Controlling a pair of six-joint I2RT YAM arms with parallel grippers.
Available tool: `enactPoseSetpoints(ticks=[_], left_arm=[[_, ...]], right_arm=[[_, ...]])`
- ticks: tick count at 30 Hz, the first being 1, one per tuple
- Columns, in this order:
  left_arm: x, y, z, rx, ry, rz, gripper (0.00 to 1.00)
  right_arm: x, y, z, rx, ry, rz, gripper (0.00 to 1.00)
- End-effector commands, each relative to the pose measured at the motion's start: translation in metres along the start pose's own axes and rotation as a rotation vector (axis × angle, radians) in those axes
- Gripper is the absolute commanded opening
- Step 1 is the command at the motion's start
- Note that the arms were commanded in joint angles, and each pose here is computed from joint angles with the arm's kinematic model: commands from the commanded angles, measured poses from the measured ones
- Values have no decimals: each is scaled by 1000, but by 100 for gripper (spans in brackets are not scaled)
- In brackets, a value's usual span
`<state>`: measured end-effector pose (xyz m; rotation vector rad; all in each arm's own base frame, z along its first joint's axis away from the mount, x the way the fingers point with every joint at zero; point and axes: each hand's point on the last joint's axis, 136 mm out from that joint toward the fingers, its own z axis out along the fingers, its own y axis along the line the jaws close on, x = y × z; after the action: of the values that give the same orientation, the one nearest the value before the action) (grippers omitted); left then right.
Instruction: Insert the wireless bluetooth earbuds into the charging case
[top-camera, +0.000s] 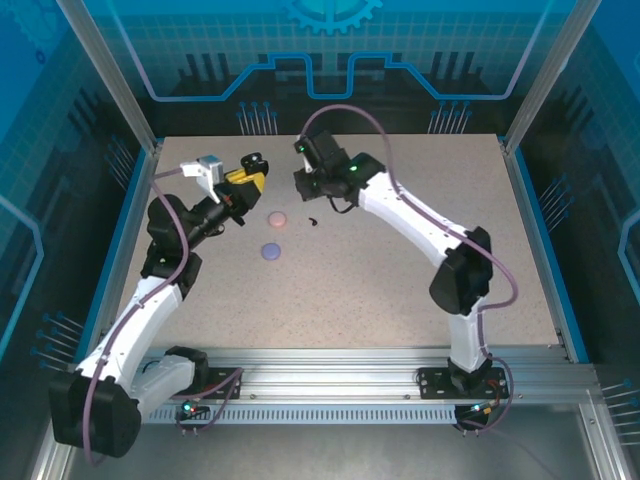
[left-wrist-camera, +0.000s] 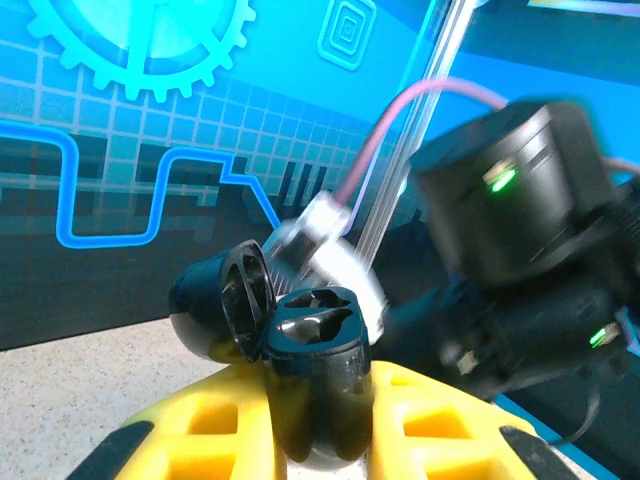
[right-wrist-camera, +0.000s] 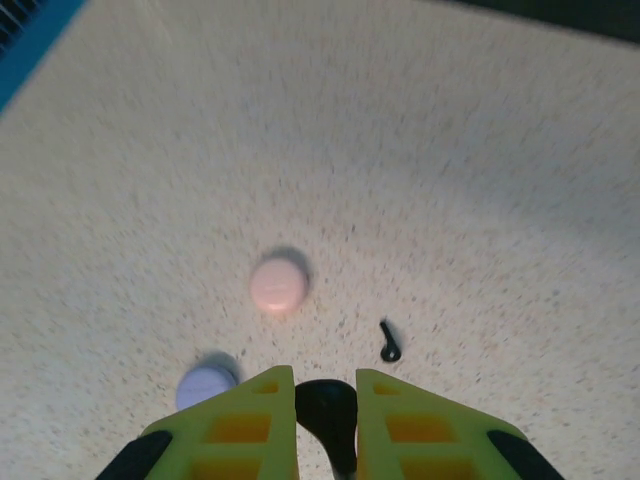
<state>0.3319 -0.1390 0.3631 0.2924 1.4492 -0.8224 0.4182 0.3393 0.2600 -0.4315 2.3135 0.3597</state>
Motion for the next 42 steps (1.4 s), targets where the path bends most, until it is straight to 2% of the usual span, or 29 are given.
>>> enactPoseSetpoints(ticks=[1,8,19,31,42], left_arm=[[-11,-9,-1,68,-116,124,0],[3,-16,-1,148,-217,259,0],[34,-57,25,331,-133,406,0],[40,-76,31,414,-129,444,0],[37,-84,31,437,-139,462,0]], right_arm=[[-25,-9,-38,-8,-95,7,17],[-58,-4,-102,-93,-275,1,18],[-65,34,-154,-348,-481,-141,18],[-46,56,-182,-475,-566,-212,17],[-31,77,-183,-532,-556,-255,16]])
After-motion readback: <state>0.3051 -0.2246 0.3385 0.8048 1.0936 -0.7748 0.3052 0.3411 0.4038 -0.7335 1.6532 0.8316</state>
